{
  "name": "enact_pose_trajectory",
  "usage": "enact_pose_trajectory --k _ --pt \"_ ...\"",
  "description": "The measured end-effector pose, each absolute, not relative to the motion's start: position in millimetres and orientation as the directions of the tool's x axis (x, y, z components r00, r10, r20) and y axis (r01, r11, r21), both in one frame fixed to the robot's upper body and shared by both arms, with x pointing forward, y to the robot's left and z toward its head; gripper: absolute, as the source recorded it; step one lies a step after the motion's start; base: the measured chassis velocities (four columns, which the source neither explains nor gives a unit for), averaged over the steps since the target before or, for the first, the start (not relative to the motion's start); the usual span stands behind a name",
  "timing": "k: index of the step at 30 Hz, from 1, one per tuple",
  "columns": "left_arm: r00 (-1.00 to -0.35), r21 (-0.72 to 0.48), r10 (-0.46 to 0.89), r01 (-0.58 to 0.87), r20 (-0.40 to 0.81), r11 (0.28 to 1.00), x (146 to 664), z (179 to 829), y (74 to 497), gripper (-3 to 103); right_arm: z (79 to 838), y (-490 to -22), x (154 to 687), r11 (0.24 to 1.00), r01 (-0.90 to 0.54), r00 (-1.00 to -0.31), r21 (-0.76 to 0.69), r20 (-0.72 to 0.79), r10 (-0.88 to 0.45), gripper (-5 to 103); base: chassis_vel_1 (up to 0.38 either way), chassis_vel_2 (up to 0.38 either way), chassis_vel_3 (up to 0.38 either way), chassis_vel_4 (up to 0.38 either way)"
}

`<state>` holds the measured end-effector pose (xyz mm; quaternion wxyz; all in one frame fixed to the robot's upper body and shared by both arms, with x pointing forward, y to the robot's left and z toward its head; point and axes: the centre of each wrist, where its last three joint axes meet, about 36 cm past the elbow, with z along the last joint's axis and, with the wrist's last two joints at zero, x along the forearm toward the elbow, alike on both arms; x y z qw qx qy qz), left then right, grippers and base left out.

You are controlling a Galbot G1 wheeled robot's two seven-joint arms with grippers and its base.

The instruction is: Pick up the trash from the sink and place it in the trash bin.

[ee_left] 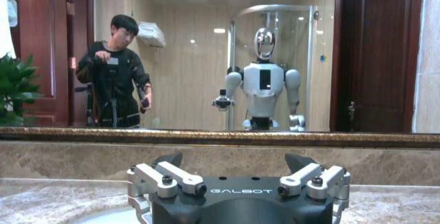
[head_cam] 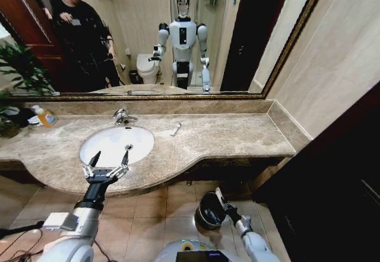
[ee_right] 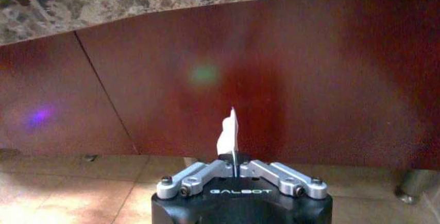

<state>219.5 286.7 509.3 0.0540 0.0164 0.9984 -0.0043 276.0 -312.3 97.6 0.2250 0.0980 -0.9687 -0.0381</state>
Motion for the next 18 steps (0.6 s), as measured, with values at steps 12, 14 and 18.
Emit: enact_pose_trajectory --k 12,14,18 --pt "-0.994 -0.007 0.032 0.033 -0.108 0.999 219.5 509.3 286.7 100 102.9 -316.9 278.2 0.980 -0.173 -0.886 0.099 0.418 -0.198 40 0.000 0.000 0.000 0.000" --pt "-0.994 -0.007 0.032 0.033 -0.108 0.999 219.5 509.3 286.7 100 103.1 -315.5 277.1 0.979 -0.177 -0.886 0.098 0.418 -0.202 51 0.000 0.000 0.000 0.000" --pt "-0.994 -0.007 0.032 0.033 -0.108 0.999 219.5 509.3 286.7 100 103.3 -315.6 276.7 0.979 -0.182 -0.884 0.094 0.419 -0.205 68 0.000 0.000 0.000 0.000"
